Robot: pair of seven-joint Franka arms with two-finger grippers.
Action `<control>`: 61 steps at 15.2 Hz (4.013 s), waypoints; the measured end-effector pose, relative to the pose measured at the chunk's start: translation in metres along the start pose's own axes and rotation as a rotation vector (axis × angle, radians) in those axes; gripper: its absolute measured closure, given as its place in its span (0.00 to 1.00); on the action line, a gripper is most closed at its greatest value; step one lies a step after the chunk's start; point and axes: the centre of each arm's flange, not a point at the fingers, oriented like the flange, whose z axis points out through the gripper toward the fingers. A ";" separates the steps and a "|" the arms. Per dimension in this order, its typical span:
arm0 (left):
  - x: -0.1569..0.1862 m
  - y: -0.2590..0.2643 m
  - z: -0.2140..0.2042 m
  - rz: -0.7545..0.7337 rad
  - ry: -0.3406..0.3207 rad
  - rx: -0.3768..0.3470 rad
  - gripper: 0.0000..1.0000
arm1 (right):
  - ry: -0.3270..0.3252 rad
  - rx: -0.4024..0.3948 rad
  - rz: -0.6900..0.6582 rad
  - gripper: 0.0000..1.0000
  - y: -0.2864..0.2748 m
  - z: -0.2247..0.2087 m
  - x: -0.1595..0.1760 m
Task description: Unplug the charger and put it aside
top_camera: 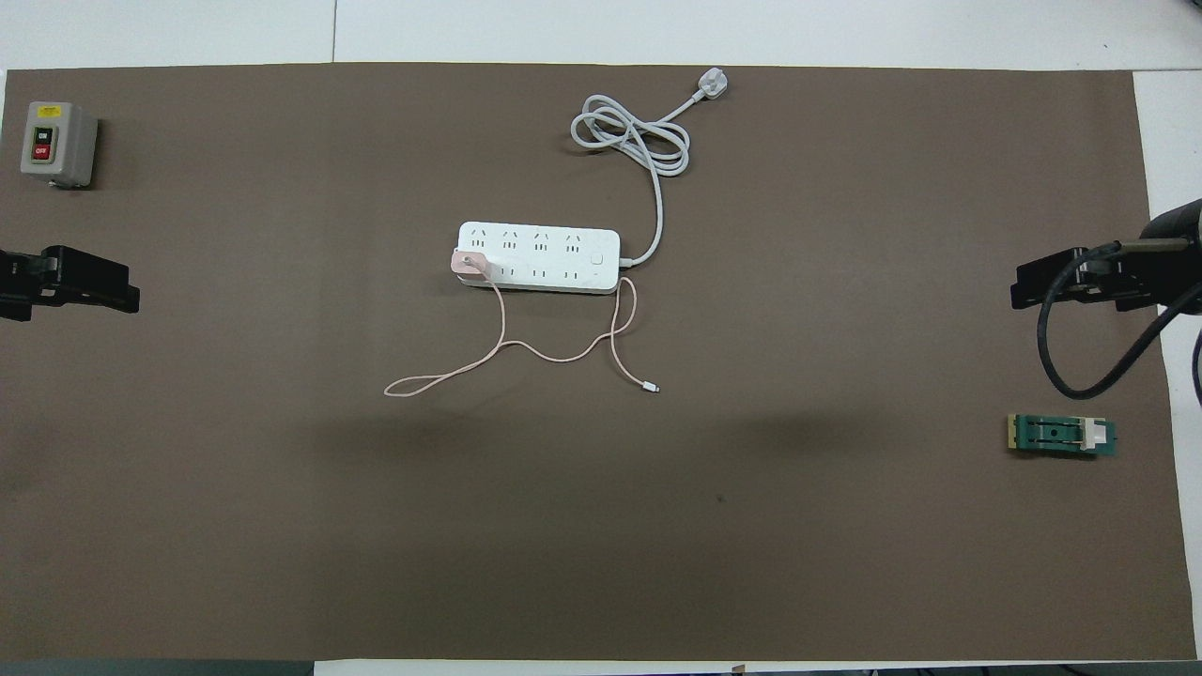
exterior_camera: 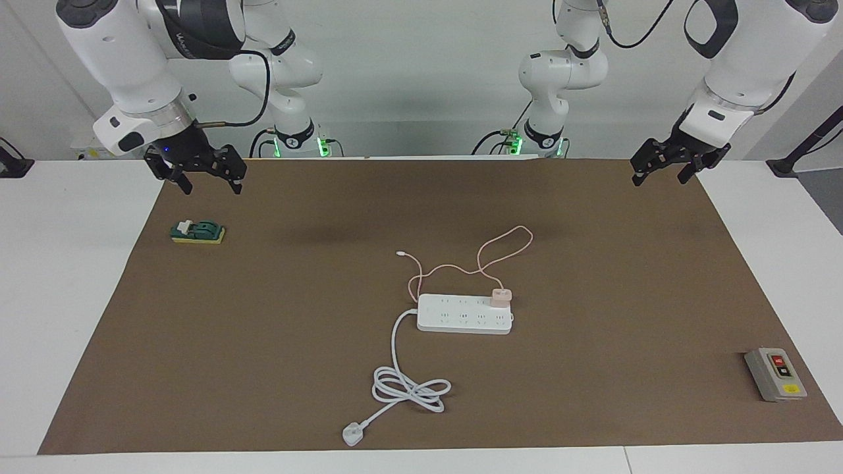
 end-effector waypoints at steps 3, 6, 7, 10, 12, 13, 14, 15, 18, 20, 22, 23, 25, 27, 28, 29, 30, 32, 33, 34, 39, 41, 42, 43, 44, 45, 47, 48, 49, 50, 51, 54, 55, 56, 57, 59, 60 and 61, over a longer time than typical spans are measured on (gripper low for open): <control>0.000 -0.003 0.001 -0.004 0.001 0.000 0.00 | 0.000 0.000 0.000 0.00 0.000 0.000 0.000; 0.001 -0.003 0.002 -0.006 0.001 0.000 0.00 | 0.000 0.000 0.000 0.00 0.000 0.000 0.000; 0.001 -0.003 0.002 -0.018 0.000 0.000 0.00 | 0.000 0.001 -0.002 0.00 -0.001 0.000 0.000; 0.002 0.002 0.004 -0.171 0.014 -0.001 0.00 | -0.001 0.000 -0.028 0.00 -0.016 0.000 -0.001; 0.006 0.017 0.006 -0.308 0.049 -0.008 0.00 | 0.008 0.000 -0.035 0.00 -0.019 -0.002 -0.001; 0.008 0.028 0.009 -0.375 0.066 -0.015 0.00 | 0.010 0.000 -0.032 0.00 -0.018 -0.003 -0.002; 0.008 0.040 0.013 -0.435 0.075 -0.020 0.00 | 0.011 0.002 -0.026 0.00 -0.015 -0.003 -0.002; 0.008 0.050 0.017 -0.497 0.080 -0.025 0.00 | 0.011 0.009 -0.001 0.00 -0.013 -0.004 -0.002; 0.009 0.069 0.025 -0.732 0.093 -0.045 0.00 | 0.000 0.044 0.284 0.00 -0.018 -0.003 -0.002; 0.010 0.079 0.030 -0.908 0.099 -0.062 0.00 | -0.037 0.112 0.536 0.00 -0.028 0.000 -0.003; 0.014 0.091 0.045 -1.062 0.085 -0.051 0.00 | -0.084 0.158 0.736 0.00 -0.038 0.009 0.001; 0.019 0.102 0.058 -1.124 0.080 -0.027 0.00 | -0.102 0.175 0.816 0.00 -0.045 0.016 0.006; 0.036 0.126 0.088 -1.220 0.063 0.003 0.00 | -0.115 0.190 0.950 0.00 -0.071 0.031 0.017; 0.053 0.145 0.113 -1.260 0.037 0.014 0.00 | -0.133 0.205 1.067 0.00 -0.108 0.048 0.025; 0.058 0.154 0.123 -1.276 0.026 0.021 0.00 | -0.150 0.216 1.125 0.00 -0.124 0.056 0.028; 0.062 0.163 0.131 -1.293 0.019 0.027 0.00 | -0.174 0.232 1.180 0.00 -0.135 0.065 0.032; 0.066 0.172 0.137 -1.307 0.014 0.031 0.00 | -0.196 0.251 1.225 0.00 -0.141 0.074 0.037; 0.070 0.187 0.144 -1.326 0.011 0.032 0.00 | -0.213 0.292 1.294 0.00 -0.144 0.089 0.050; 0.071 0.191 0.145 -1.334 0.007 0.029 0.00 | -0.210 0.306 1.322 0.00 -0.147 0.096 0.055; 0.071 0.194 0.148 -1.338 -0.002 0.027 0.00 | -0.201 0.328 1.349 0.00 -0.153 0.102 0.060; 0.076 0.220 0.172 -1.376 -0.010 -0.002 0.00 | -0.213 0.425 1.488 0.00 -0.201 0.145 0.073; 0.076 0.235 0.198 -1.374 -0.029 0.032 0.00 | -0.248 0.432 1.529 0.00 -0.207 0.168 0.078; 0.076 0.241 0.209 -1.374 -0.034 0.042 0.00 | -0.284 0.437 1.551 0.00 -0.209 0.179 0.080; 0.077 0.245 0.217 -1.375 -0.038 0.051 0.00 | -0.320 0.447 1.571 0.00 -0.213 0.190 0.081; 0.078 0.247 0.220 -1.375 -0.039 0.053 0.00 | -0.339 0.459 1.585 0.00 -0.219 0.199 0.082; 0.081 0.247 0.220 -1.376 -0.038 0.050 0.00 | -0.337 0.472 1.586 0.00 -0.229 0.206 0.082; 0.089 0.249 0.215 -1.379 -0.028 0.032 0.00 | -0.316 0.488 1.558 0.00 -0.263 0.219 0.074; 0.093 0.250 0.214 -1.379 -0.024 0.024 0.00 | -0.309 0.489 1.546 0.00 -0.279 0.225 0.069; 0.096 0.252 0.214 -1.379 -0.022 0.020 0.00 | -0.305 0.485 1.536 0.00 -0.290 0.232 0.065; 0.099 0.253 0.217 -1.378 -0.022 0.019 0.00 | -0.309 0.471 1.530 0.00 -0.296 0.240 0.063; 0.101 0.255 0.221 -1.377 -0.019 0.013 0.00 | -0.313 0.458 1.526 0.00 -0.299 0.248 0.062; 0.105 0.262 0.232 -1.389 -0.009 -0.008 0.00 | -0.334 0.451 1.500 0.00 -0.303 0.265 0.062; 0.105 0.266 0.235 -1.393 -0.007 -0.012 0.00 | -0.346 0.462 1.492 0.00 -0.304 0.269 0.064; 0.104 0.270 0.237 -1.395 -0.006 -0.016 0.00 | -0.347 0.467 1.481 0.00 -0.306 0.272 0.068; 0.102 0.274 0.240 -1.395 -0.006 -0.015 0.00 | -0.345 0.467 1.472 0.00 -0.307 0.276 0.071; 0.098 0.278 0.249 -1.397 -0.007 -0.012 0.00 | -0.340 0.462 1.458 0.00 -0.310 0.286 0.076; 0.096 0.279 0.254 -1.397 -0.007 -0.010 0.00 | -0.338 0.463 1.453 0.00 -0.312 0.290 0.079; 0.095 0.280 0.258 -1.397 -0.008 -0.008 0.00 | -0.334 0.467 1.449 0.00 -0.315 0.293 0.084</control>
